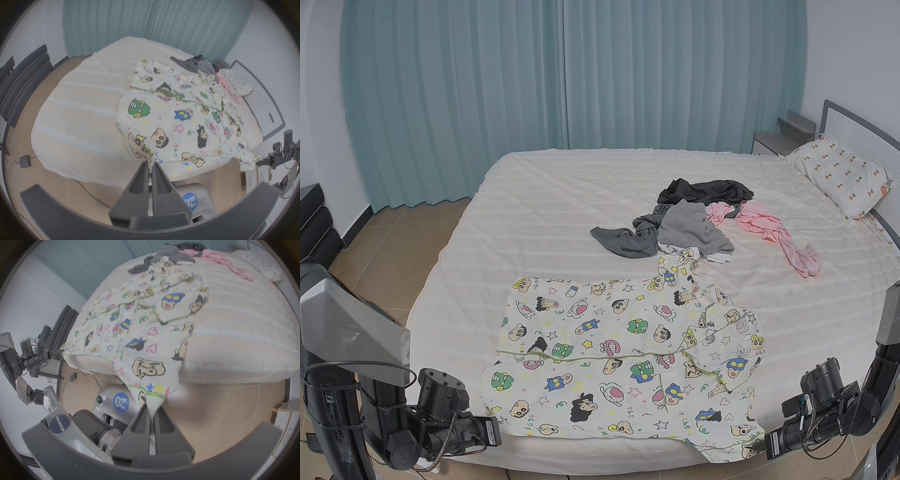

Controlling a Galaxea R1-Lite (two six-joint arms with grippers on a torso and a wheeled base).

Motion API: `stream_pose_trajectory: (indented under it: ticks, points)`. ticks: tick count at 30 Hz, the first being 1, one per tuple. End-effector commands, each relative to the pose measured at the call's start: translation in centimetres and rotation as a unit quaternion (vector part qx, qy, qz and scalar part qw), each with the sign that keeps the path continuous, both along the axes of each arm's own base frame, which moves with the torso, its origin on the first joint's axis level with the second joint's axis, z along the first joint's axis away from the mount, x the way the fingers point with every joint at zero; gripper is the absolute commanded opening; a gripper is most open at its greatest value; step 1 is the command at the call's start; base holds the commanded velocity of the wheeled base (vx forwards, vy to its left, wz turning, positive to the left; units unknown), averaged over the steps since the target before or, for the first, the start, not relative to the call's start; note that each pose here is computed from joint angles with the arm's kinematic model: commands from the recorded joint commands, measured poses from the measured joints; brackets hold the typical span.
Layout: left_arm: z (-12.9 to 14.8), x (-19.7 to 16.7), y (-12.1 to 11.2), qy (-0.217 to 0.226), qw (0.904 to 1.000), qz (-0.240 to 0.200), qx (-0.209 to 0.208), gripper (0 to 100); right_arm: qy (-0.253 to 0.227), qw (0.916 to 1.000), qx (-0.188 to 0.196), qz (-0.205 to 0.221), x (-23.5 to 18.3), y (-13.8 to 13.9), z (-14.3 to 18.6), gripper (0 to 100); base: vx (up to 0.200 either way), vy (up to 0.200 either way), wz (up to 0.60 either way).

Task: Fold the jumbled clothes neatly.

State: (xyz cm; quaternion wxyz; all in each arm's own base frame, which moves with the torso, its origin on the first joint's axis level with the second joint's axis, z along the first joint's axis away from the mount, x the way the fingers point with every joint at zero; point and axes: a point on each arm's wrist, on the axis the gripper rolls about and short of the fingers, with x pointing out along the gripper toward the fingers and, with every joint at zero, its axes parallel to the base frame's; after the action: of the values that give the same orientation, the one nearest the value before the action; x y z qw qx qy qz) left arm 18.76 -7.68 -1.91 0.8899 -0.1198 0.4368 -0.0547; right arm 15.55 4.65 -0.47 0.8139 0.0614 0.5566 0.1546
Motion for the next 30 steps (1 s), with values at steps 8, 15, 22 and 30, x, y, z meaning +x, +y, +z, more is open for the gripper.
stream_pose_trajectory:
  ticks: [8,15,22,30]
  points:
    - [4.2,0.0,0.2,-0.109,0.9927,0.033,-0.041,0,-0.174,0.9834,0.052,-0.010,-1.4,-0.8,6.0,0,0.000,0.000,0.00]
    - [5.9,-0.3,0.3,-0.145,0.9874,0.036,-0.053,0,-0.208,0.9764,0.059,-0.007,-2.4,-0.9,7.4,0,0.000,0.000,0.00]
    - [6.5,-1.3,0.7,-0.128,0.9901,0.034,-0.045,0,-0.220,0.9733,0.063,-0.006,-4.2,-1.4,8.2,0,0.000,0.000,0.00]
    - [7.5,-3.3,1.3,-0.100,0.9941,0.024,-0.034,0,-0.202,0.9775,0.061,0.003,-6.2,-1.7,8.9,0,0.000,0.000,0.00]
